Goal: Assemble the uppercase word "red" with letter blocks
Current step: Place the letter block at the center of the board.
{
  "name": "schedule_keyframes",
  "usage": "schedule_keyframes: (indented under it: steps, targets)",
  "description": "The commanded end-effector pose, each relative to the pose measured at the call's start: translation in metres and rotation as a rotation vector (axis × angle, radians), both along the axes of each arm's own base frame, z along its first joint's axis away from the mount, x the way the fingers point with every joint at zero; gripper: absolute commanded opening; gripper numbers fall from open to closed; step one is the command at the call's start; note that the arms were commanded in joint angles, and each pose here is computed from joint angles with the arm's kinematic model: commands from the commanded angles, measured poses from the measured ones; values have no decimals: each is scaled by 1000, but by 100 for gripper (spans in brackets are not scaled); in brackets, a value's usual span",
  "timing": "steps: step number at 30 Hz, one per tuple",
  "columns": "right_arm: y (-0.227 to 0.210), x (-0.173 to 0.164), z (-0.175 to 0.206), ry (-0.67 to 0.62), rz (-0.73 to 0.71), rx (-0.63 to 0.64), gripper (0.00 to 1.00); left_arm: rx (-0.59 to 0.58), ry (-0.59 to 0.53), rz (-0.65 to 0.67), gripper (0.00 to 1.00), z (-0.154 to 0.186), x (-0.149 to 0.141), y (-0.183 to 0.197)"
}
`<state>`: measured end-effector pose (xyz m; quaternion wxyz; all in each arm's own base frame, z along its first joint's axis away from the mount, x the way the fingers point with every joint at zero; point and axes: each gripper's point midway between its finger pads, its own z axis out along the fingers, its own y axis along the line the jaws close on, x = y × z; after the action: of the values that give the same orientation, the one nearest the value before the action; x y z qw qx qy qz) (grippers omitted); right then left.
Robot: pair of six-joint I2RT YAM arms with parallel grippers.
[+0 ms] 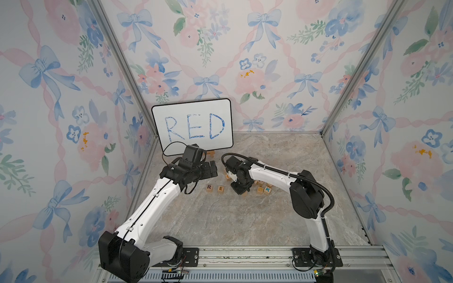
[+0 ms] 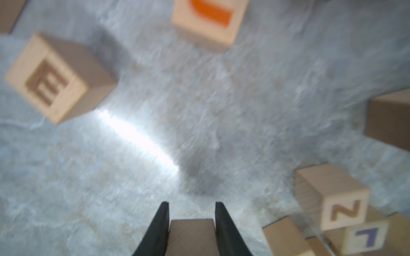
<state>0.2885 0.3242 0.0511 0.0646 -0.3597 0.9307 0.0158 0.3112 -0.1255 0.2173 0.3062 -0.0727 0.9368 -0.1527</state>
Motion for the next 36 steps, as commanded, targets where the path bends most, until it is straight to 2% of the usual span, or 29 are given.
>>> schedule_keyframes:
  steps: [1, 8, 12, 16, 20, 24, 26, 28, 30, 35, 36]
  targets:
    - [1, -14, 9, -4, 85, 46, 27, -9, -55, -8, 98, 20, 8, 2]
    - [-4, -35, 10, -20, 191, 53, 27, -44, -76, 41, 98, 32, 19, 13]
    - [0, -39, 7, -77, 274, 23, 27, -56, -66, 39, 98, 29, 21, 11]
    - [5, -36, -1, -77, 282, 30, 28, -76, -53, 35, 98, 25, 21, 8]
    - [12, -34, -5, -75, 278, 53, 34, -80, -49, 34, 98, 24, 21, 7]
    - [15, -37, -9, -54, 278, 57, 47, -79, -46, 33, 98, 22, 20, 7]
    - [15, -38, -7, -53, 278, 63, 57, -80, -43, 32, 98, 21, 21, 7]
    - [14, -39, -5, -53, 277, 62, 59, -79, -40, 31, 98, 20, 22, 7]
    - [13, -38, 3, -65, 269, 69, 64, -80, -41, 31, 98, 21, 23, 6]
    - [12, -27, 47, -135, 173, 170, 95, -73, -35, 20, 98, 19, 27, 5]
    - [10, -25, 56, -143, 148, 194, 97, -68, -32, 14, 98, 18, 27, 4]
